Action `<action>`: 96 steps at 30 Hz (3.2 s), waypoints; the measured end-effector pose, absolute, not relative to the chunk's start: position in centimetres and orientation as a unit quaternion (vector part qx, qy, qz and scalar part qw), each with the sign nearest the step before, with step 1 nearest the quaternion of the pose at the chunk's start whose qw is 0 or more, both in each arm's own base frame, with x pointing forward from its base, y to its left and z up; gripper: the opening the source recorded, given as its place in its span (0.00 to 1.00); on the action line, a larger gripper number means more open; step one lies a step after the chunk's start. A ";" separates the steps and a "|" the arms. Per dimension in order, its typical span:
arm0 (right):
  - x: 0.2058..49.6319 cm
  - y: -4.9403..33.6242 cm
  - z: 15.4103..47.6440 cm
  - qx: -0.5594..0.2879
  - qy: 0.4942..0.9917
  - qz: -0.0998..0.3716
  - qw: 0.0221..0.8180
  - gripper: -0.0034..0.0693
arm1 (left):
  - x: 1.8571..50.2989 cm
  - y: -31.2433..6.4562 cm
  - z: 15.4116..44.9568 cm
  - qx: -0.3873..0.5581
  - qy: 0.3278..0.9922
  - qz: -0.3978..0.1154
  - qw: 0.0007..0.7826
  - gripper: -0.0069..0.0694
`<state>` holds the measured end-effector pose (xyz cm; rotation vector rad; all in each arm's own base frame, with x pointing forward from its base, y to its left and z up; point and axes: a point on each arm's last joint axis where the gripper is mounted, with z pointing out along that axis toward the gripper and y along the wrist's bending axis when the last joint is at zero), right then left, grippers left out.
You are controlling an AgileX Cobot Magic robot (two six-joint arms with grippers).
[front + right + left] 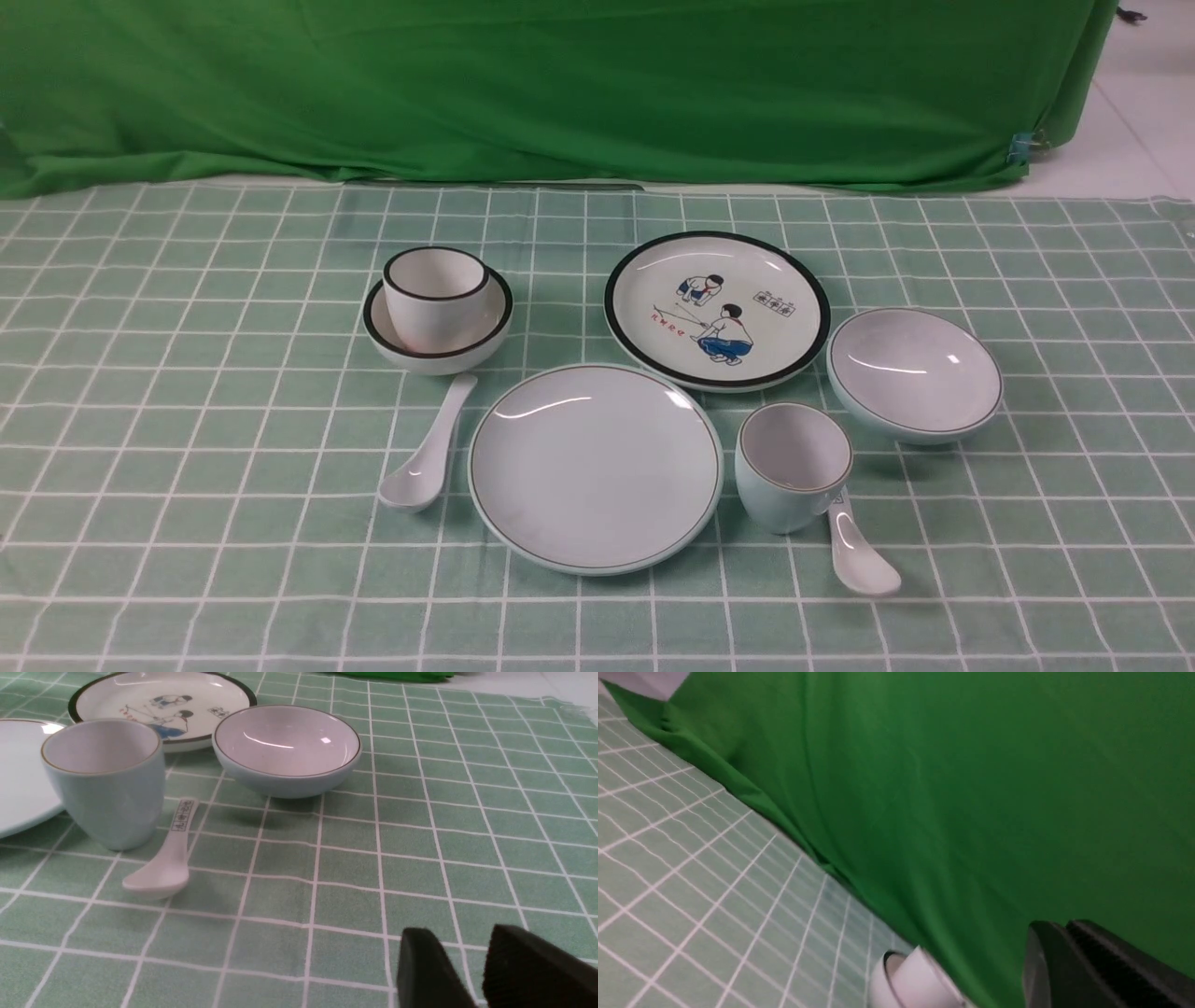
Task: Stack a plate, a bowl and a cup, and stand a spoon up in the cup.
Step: Use the right arm to grab a blue rice bowl
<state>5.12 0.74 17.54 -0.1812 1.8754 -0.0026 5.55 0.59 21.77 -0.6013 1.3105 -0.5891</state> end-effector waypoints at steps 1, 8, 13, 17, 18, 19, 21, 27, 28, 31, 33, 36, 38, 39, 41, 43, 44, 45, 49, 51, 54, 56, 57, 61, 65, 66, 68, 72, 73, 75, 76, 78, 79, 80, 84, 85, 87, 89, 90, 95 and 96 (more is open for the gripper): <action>5.1 0.7 17.5 -0.078 0.805 -0.001 0.588 0.38 | 5.5 0.7 21.9 -0.272 0.584 -0.264 0.718 0.11; 5.1 0.7 17.5 -0.078 0.805 -0.001 0.588 0.38 | 5.2 -0.1 24.1 -0.227 0.618 -0.266 0.704 0.11; 5.1 0.7 17.5 -0.078 0.805 -0.001 0.588 0.38 | 5.8 -1.4 27.7 -0.109 0.737 -0.214 0.632 0.11; 5.1 0.7 17.5 -0.078 0.805 -0.001 0.588 0.38 | 8.4 -2.8 29.9 0.003 0.822 -0.183 0.540 0.11; 5.1 0.7 17.5 -0.078 0.805 -0.001 0.588 0.38 | 9.3 -3.2 30.3 0.028 0.839 -0.180 0.512 0.11; 5.1 0.7 17.5 -0.078 0.805 -0.001 0.588 0.38 | 10.3 -3.6 30.5 0.048 0.854 -0.177 0.487 0.11; 5.1 0.7 17.5 -0.078 0.805 -0.001 0.588 0.38 | 12.0 -4.1 30.6 0.071 0.873 -0.176 0.449 0.11; 5.1 0.7 17.5 -0.078 0.805 -0.001 0.588 0.38 | 15.4 -6.3 30.7 0.150 0.888 -0.193 0.389 0.11; 5.1 0.7 17.6 -0.077 0.804 -0.001 0.590 0.38 | 15.4 -6.8 30.6 0.166 0.886 -0.199 0.383 0.11; 5.2 0.8 17.9 -0.020 0.796 0.047 0.603 0.38 | 14.9 -7.9 30.5 0.222 0.877 -0.206 0.372 0.11; 5.3 0.8 18.4 0.045 0.779 0.100 0.618 0.38 | 14.7 -8.1 30.6 0.241 0.872 -0.206 0.373 0.11; 5.5 0.7 19.1 0.109 0.744 0.150 0.641 0.37 | 14.5 -8.3 30.8 0.247 0.867 -0.211 0.377 0.11; 5.6 0.5 19.7 0.146 0.718 0.182 0.656 0.37 | 14.4 -8.3 30.9 0.247 0.865 -0.213 0.381 0.11; 5.6 0.5 19.9 0.160 0.708 0.194 0.660 0.37 | 14.4 -8.2 31.0 0.246 0.864 -0.213 0.383 0.11; 5.6 0.4 20.2 0.177 0.690 0.210 0.670 0.38 | 14.4 -8.2 31.1 0.246 0.862 -0.213 0.388 0.11; 5.6 0.3 20.4 0.188 0.679 0.220 0.675 0.38 | 14.4 -8.2 31.1 0.250 0.860 -0.210 0.391 0.11; 5.6 0.3 20.5 0.194 0.675 0.226 0.675 0.38 | 14.4 -8.2 31.1 0.251 0.860 -0.209 0.393 0.11; 5.6 0.3 20.5 0.198 0.674 0.231 0.673 0.38 | 14.4 -8.2 31.1 0.252 0.859 -0.209 0.394 0.11; 5.6 0.7 20.4 0.194 0.707 0.239 0.637 0.35 | 14.5 -8.2 31.1 0.251 0.858 -0.209 0.396 0.11; 6.1 1.4 21.9 0.148 0.774 0.208 0.580 0.34 | 14.5 -8.2 31.2 0.254 0.856 -0.208 0.400 0.11; 7.6 2.5 24.7 0.021 0.848 0.176 0.499 0.34 | 14.6 -8.3 31.3 0.256 0.851 -0.209 0.408 0.11; 9.8 3.6 26.6 -0.071 0.884 0.148 0.438 0.34 | 14.6 -8.3 31.4 0.258 0.848 -0.208 0.412 0.11; 10.8 4.1 27.2 -0.107 0.893 0.139 0.414 0.34 | 14.6 -8.3 31.4 0.260 0.848 -0.208 0.413 0.11; 17.0 6.4 28.8 -0.229 0.920 0.103 0.302 0.34 | 13.5 -8.2 32.3 0.281 0.826 -0.214 0.439 0.11; 22.9 8.2 28.4 -0.280 0.928 0.093 0.228 0.34 | 11.3 -7.6 34.0 0.290 0.792 -0.223 0.489 0.11; 24.1 8.6 28.6 -0.287 0.927 0.090 0.226 0.34 | 10.7 -7.5 34.4 0.291 0.785 -0.225 0.499 0.11; 26.6 9.2 28.3 -0.304 0.926 0.082 0.206 0.35 | 9.0 -7.0 35.1 0.297 0.767 -0.229 0.521 0.11; 30.0 9.9 27.3 -0.327 0.927 0.064 0.174 0.41 | 6.4 -6.4 35.8 0.312 0.743 -0.235 0.544 0.11; 30.9 10.1 26.7 -0.333 0.927 0.061 0.162 0.44 | 5.8 -6.2 35.9 0.316 0.737 -0.236 0.549 0.11; 32.3 10.4 26.1 -0.343 0.925 0.058 0.153 0.51 | 5.0 -6.0 36.0 0.321 0.729 -0.236 0.557 0.11; 33.0 10.6 25.6 -0.348 0.924 0.057 0.147 0.54 | 4.6 -5.9 36.1 0.322 0.726 -0.236 0.560 0.11; 34.1 10.9 24.7 -0.356 0.923 0.056 0.137 0.58 | 4.2 -5.8 36.2 0.324 0.721 -0.236 0.566 0.11; 34.6 11.0 24.2 -0.360 0.922 0.055 0.132 0.59 | 4.1 -5.8 36.2 0.324 0.719 -0.236 0.567 0.11; 35.1 11.2 23.7 -0.361 0.922 0.054 0.128 0.60 | 4.0 -5.8 36.2 0.325 0.719 -0.236 0.567 0.11; 36.8 11.6 21.9 -0.366 0.922 0.053 0.111 0.61 | 4.0 -5.8 36.1 0.327 0.720 -0.237 0.565 0.11; 37.1 11.7 21.5 -0.369 0.922 0.052 0.108 0.61 | 4.0 -5.8 36.1 0.327 0.720 -0.237 0.564 0.11; 37.7 11.8 20.3 -0.374 0.921 0.052 0.099 0.61 | 4.0 -5.8 36.1 0.327 0.720 -0.237 0.564 0.11; 38.1 11.9 19.2 -0.375 0.921 0.050 0.096 0.61 | 4.0 -5.8 36.1 0.327 0.720 -0.237 0.564 0.11; 38.3 12.0 18.8 -0.377 0.920 0.048 0.096 0.61 | 4.0 -5.8 36.1 0.327 0.720 -0.237 0.564 0.11; 39.1 11.9 17.0 -0.391 0.915 0.027 0.101 0.61 | 4.0 -5.8 36.1 0.327 0.720 -0.237 0.564 0.11; 39.2 11.9 16.8 -0.395 0.913 0.022 0.101 0.60 | 4.0 -5.8 36.1 0.327 0.720 -0.237 0.564 0.11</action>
